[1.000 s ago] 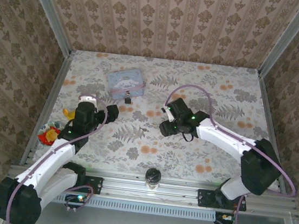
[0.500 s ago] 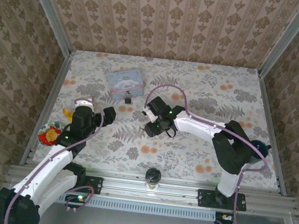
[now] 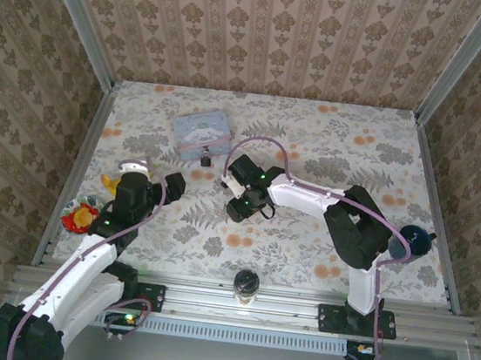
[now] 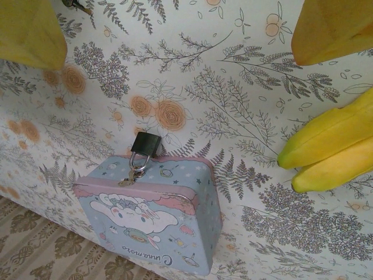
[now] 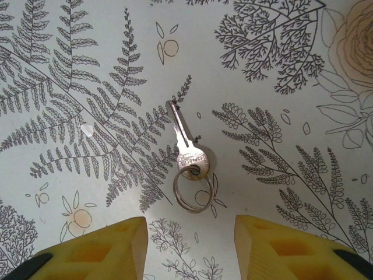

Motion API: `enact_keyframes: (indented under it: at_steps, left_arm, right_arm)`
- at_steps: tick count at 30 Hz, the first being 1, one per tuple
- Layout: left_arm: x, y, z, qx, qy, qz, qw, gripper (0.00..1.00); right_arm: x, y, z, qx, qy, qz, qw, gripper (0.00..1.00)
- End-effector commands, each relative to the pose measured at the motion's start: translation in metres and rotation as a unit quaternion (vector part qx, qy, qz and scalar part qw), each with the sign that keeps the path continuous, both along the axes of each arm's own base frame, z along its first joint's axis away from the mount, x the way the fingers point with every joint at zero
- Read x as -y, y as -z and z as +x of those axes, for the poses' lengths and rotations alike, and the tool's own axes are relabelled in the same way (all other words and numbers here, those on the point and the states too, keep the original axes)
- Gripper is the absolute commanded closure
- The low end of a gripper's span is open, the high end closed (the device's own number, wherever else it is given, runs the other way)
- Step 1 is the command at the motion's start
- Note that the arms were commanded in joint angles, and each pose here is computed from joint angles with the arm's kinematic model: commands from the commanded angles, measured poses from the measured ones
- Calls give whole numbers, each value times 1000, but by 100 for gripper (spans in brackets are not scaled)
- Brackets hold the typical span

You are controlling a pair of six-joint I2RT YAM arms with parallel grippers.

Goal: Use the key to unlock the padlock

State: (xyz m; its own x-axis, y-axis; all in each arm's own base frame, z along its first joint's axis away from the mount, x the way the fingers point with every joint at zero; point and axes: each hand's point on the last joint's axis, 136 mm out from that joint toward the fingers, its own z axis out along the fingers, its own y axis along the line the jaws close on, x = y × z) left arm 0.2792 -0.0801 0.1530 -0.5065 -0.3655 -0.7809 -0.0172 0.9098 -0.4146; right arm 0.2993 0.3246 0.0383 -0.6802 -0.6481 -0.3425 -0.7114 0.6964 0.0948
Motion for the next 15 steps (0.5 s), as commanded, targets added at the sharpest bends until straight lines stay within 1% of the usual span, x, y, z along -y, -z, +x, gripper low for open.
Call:
enact_keyframes:
  at_steps: [1, 15]
  left_arm:
    - [-2, 4, -3, -5, -8, -5, 1000, 0]
    - [-3, 5, -3, -5, -9, -8, 1000, 0]
  right_arm:
    - [-4, 3, -8, -18, -20, -8, 1000, 55]
    - [-15, 16, -6, -30, -34, -15, 999, 55]
